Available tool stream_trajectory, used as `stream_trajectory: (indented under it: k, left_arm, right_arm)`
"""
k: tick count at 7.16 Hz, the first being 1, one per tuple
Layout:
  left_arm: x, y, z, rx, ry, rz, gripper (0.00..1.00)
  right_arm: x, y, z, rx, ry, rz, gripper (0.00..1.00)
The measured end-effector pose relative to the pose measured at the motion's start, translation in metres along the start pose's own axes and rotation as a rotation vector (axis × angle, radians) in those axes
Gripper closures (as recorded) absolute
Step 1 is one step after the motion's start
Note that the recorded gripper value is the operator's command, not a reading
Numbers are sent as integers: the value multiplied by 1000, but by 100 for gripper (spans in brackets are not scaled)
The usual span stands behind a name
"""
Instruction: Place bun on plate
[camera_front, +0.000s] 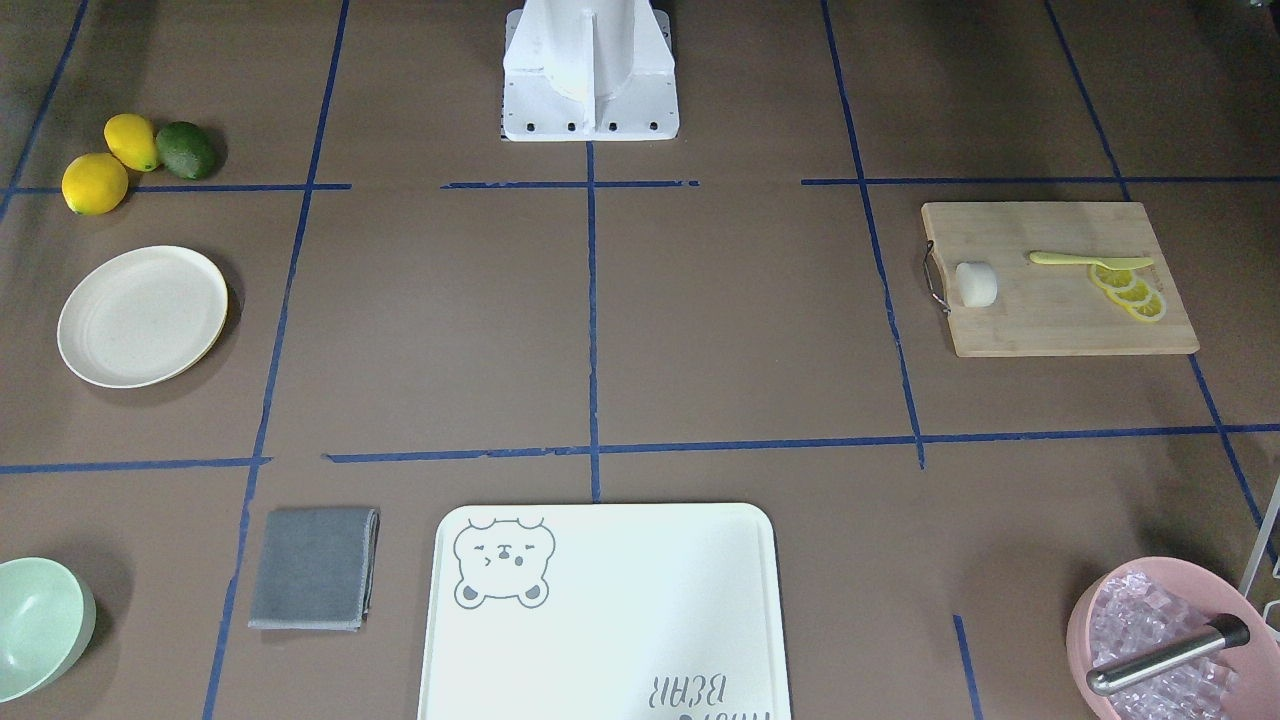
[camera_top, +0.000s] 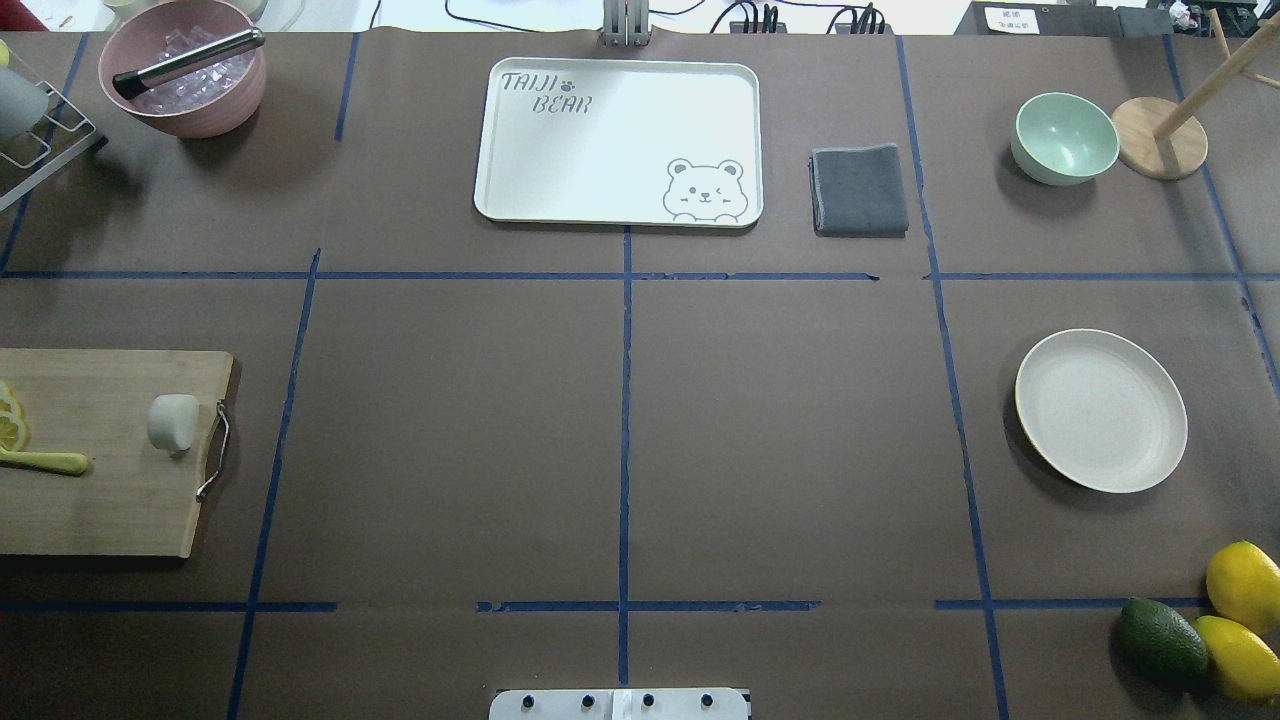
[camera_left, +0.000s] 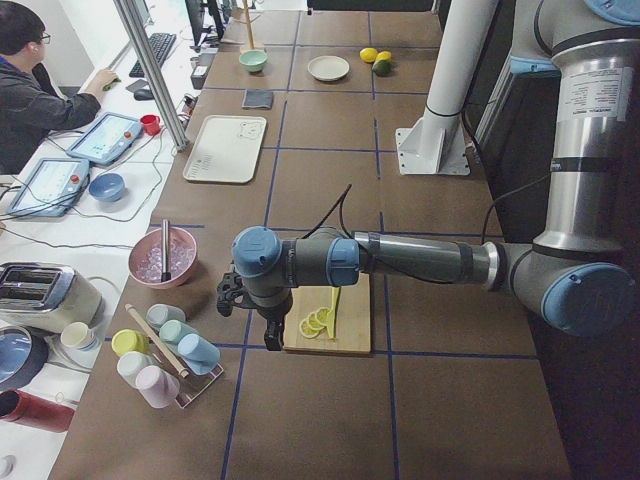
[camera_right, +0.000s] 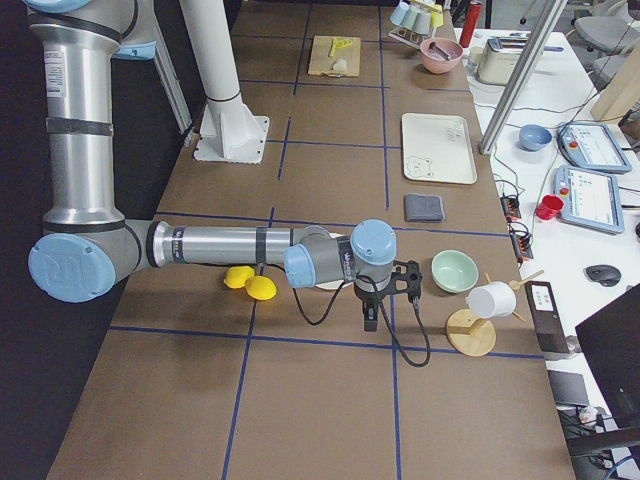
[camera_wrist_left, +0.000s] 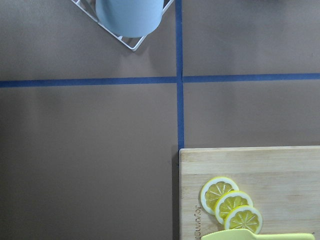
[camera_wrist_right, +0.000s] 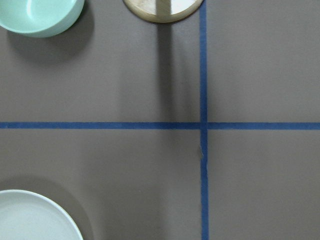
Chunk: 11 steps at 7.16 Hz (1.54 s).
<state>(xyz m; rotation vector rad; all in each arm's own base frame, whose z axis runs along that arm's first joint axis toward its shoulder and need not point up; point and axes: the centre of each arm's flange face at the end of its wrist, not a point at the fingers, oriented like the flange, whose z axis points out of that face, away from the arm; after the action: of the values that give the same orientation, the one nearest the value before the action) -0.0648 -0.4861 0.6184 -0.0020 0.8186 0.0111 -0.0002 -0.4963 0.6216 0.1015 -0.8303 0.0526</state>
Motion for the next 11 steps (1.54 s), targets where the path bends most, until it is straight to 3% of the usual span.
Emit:
stream_trajectory:
  k: [2,4,8,9,10,11]
  left_arm:
    - [11,-2,-6,13,0,5,0]
    - [14,-3,-7,15,0,8,0]
    - [15,-4,-7,19,0,17,0]
    - [15,-4,-7,20,0,18,0]
    - [16,-4,-7,21,0,19,0]
    - [16,-4,-7,21,0,20,0]
  right_arm:
    - [-50,13,38,31,-36,19,1]
    - [-72,59,83,45,-39,6,1]
    - [-84,107,127,-2,-30,-28,5]
    - [-82,109,131,-10,-24,-27,15]
    - [-81,110,134,-16,-21,-26,33]
    - [-80,111,135,-20,-22,-25,58]
